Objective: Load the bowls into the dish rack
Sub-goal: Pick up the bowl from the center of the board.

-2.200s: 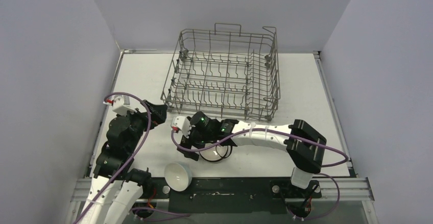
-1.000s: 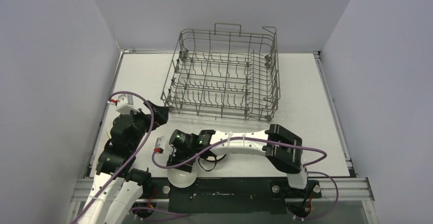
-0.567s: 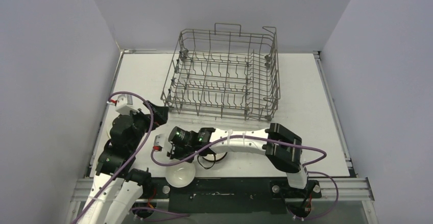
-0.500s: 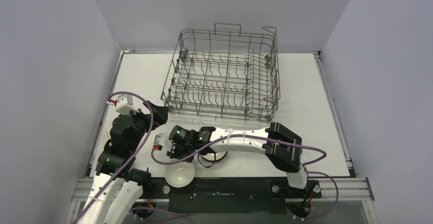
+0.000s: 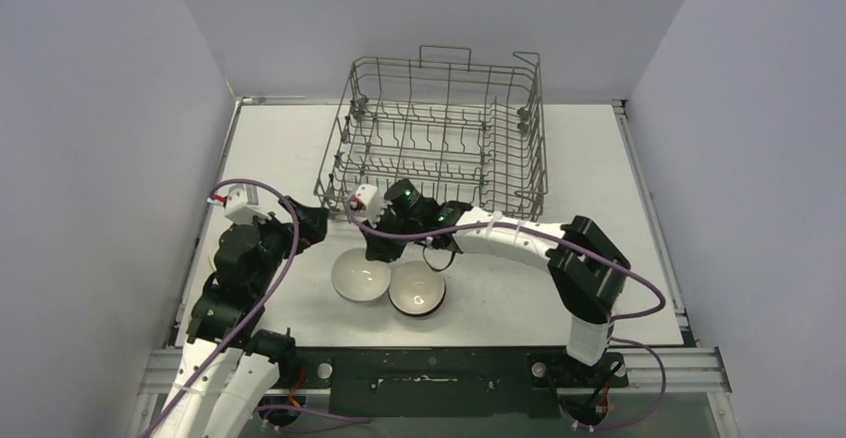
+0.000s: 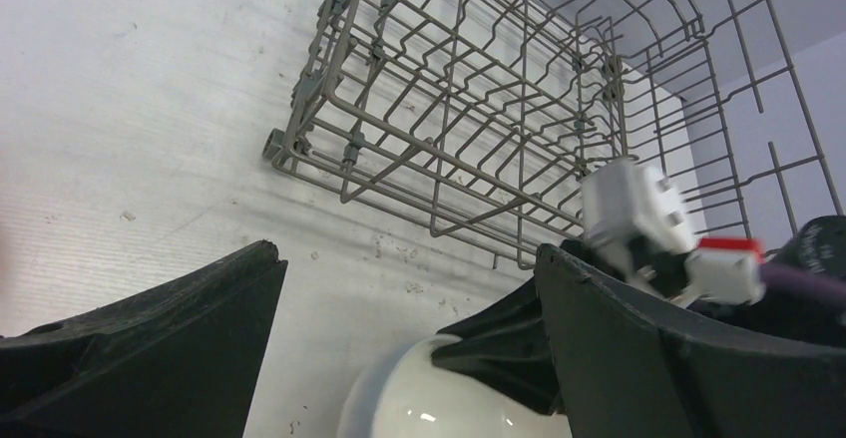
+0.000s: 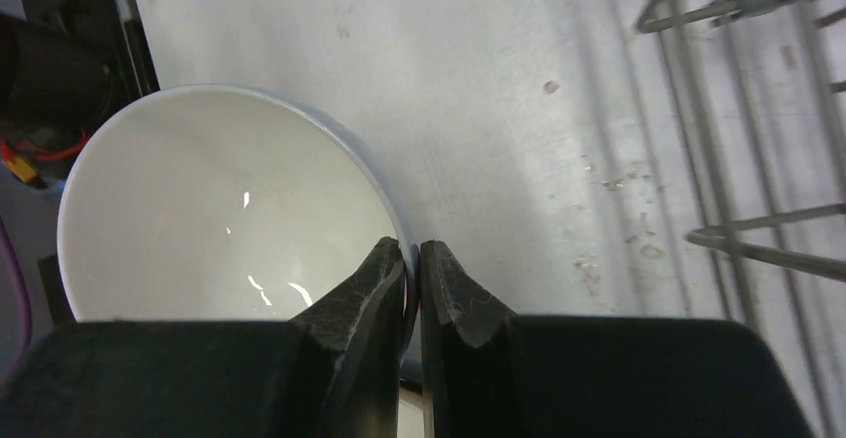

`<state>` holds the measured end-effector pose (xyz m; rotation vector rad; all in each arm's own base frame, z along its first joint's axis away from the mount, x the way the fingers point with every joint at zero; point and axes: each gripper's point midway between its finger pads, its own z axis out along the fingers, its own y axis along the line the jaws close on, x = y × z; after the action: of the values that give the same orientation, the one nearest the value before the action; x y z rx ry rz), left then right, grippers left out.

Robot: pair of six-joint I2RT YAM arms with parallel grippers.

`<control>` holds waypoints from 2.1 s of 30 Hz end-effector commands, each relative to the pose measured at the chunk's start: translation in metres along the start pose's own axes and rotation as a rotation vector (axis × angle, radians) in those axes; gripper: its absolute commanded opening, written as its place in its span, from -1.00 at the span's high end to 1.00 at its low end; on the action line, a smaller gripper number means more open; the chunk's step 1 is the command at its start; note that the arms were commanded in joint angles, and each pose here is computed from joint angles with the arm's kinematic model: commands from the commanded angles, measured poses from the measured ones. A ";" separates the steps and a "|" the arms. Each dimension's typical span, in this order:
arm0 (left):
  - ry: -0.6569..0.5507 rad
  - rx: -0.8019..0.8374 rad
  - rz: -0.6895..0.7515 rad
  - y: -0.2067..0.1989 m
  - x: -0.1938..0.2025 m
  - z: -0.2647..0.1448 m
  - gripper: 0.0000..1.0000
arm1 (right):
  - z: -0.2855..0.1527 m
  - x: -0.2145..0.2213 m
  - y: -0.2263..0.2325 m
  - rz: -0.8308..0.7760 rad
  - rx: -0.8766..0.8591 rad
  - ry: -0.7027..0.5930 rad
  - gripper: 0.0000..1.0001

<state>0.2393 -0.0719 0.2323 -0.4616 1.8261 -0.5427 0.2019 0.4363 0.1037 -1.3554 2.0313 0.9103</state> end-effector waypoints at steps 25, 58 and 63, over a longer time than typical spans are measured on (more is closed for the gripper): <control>0.266 0.627 -0.211 -0.120 0.028 0.001 -1.00 | -0.161 -0.130 -0.067 0.100 0.224 -0.529 0.89; 0.346 0.685 -0.316 -0.144 0.054 0.016 -0.13 | -0.164 -0.134 -0.072 0.101 0.254 -0.512 0.89; 0.327 0.698 -0.305 -0.147 0.048 0.013 -0.65 | -0.168 -0.133 -0.085 0.139 0.291 -0.524 0.89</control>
<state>0.2508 -0.2131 0.2301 -0.2993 1.8847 -1.3945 0.3066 0.3561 0.2347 -0.8190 1.9045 0.8407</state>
